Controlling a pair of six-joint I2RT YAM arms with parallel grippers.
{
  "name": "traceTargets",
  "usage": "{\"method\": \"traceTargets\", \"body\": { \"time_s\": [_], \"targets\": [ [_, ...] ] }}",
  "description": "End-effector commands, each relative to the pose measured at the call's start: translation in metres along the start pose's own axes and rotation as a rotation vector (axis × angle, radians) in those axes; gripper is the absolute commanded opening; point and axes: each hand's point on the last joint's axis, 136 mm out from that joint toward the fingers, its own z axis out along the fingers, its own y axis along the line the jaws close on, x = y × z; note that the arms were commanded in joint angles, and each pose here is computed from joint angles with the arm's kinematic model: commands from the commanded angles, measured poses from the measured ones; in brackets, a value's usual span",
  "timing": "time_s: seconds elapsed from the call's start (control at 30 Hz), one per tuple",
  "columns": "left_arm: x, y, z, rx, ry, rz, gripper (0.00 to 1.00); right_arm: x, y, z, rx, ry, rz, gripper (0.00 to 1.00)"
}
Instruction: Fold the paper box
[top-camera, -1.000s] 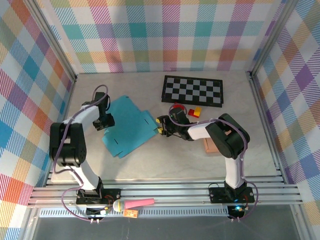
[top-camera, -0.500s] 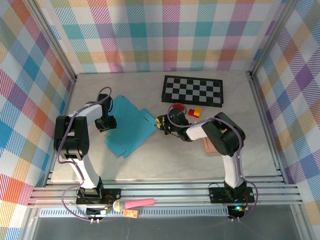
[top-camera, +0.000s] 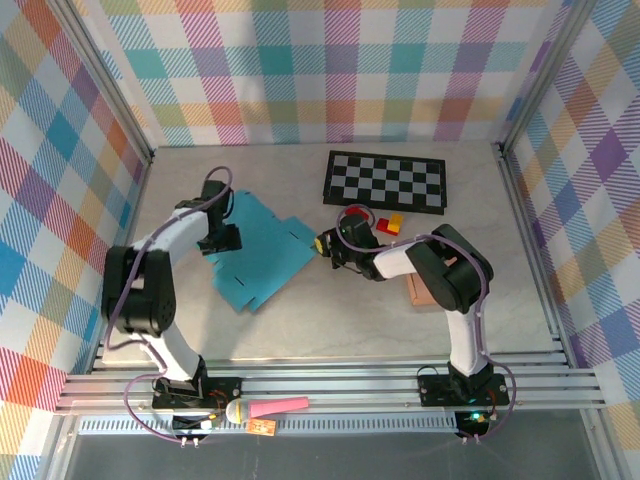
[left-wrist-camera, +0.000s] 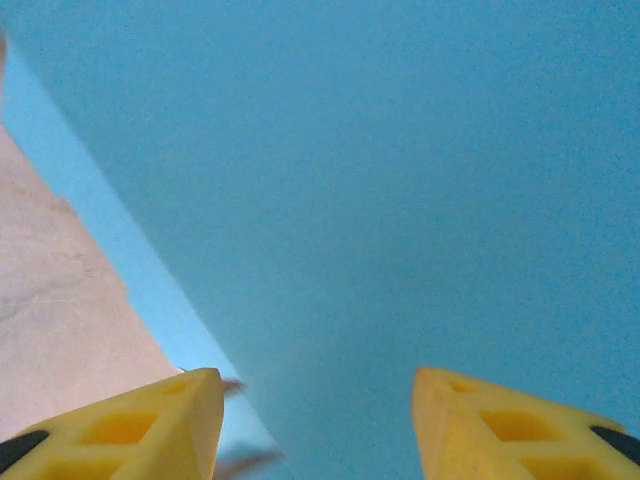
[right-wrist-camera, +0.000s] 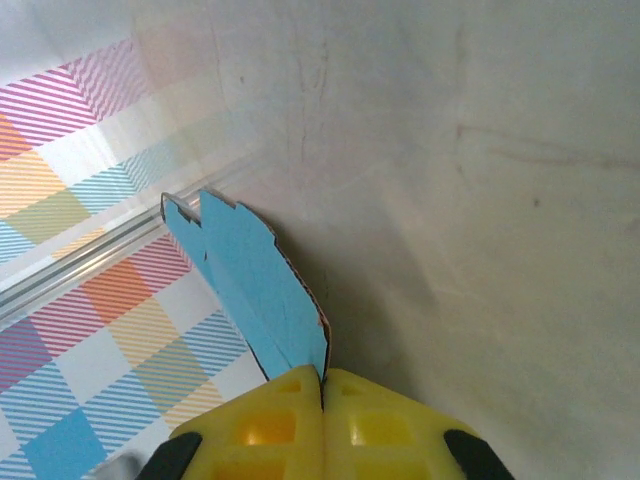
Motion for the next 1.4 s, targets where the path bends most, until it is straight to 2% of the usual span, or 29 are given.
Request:
{"method": "traceTargets", "body": {
  "time_s": [0.0, 0.07, 0.17, 0.3, 0.37, 0.47, 0.53, 0.6, 0.67, 0.8, 0.9, 1.1, 1.2, 1.37],
  "targets": [
    [-0.016, -0.056, -0.069, 0.121, -0.247, 0.19, 0.53, 0.008, 0.027, -0.019, 0.029, -0.02, 0.006, 0.0],
    [-0.005, -0.091, -0.099, 0.187, -0.339, 0.322, 0.52, 0.013, 0.031, -0.031, 0.096, -0.03, 0.034, 0.0],
    [0.021, -0.119, -0.13, 0.22, -0.426, 0.466, 0.52, 0.018, 0.035, -0.049, 0.179, -0.047, 0.065, 0.0],
    [0.07, -0.136, -0.153, 0.238, -0.465, 0.659, 0.54, 0.025, 0.045, -0.06, 0.203, -0.031, 0.102, 0.0],
    [0.086, -0.128, -0.153, 0.156, -0.472, 0.711, 0.55, 0.026, 0.05, -0.065, 0.203, -0.027, 0.116, 0.0],
    [0.091, -0.108, -0.15, -0.001, -0.491, 0.728, 0.56, 0.027, 0.059, -0.076, 0.218, -0.029, 0.114, 0.0],
    [0.094, -0.109, -0.149, -0.01, -0.496, 0.746, 0.57, 0.026, 0.066, -0.084, 0.22, -0.039, 0.112, 0.0],
    [0.098, -0.113, -0.147, -0.012, -0.492, 0.769, 0.64, 0.025, 0.071, -0.09, 0.217, -0.044, 0.109, 0.0],
    [0.103, -0.118, -0.147, -0.01, -0.489, 0.794, 0.65, 0.021, 0.074, -0.095, 0.216, -0.051, 0.111, 0.0],
    [0.113, -0.122, -0.143, -0.032, -0.484, 0.85, 0.65, 0.018, 0.079, -0.105, 0.212, -0.059, 0.118, 0.0],
    [0.109, -0.113, -0.14, -0.121, -0.477, 0.85, 0.63, 0.014, 0.079, -0.113, 0.225, -0.06, 0.129, 0.0],
    [0.109, -0.112, -0.139, -0.146, -0.49, 0.884, 0.59, 0.006, 0.084, -0.126, 0.22, -0.066, 0.148, 0.0],
    [0.101, -0.109, -0.142, -0.203, -0.506, 0.888, 0.51, 0.006, 0.085, -0.133, 0.228, -0.063, 0.148, 0.0],
    [0.093, -0.114, -0.155, -0.198, -0.531, 0.904, 0.15, 0.009, 0.087, -0.141, 0.245, -0.051, 0.135, 0.0]
  ]
}}
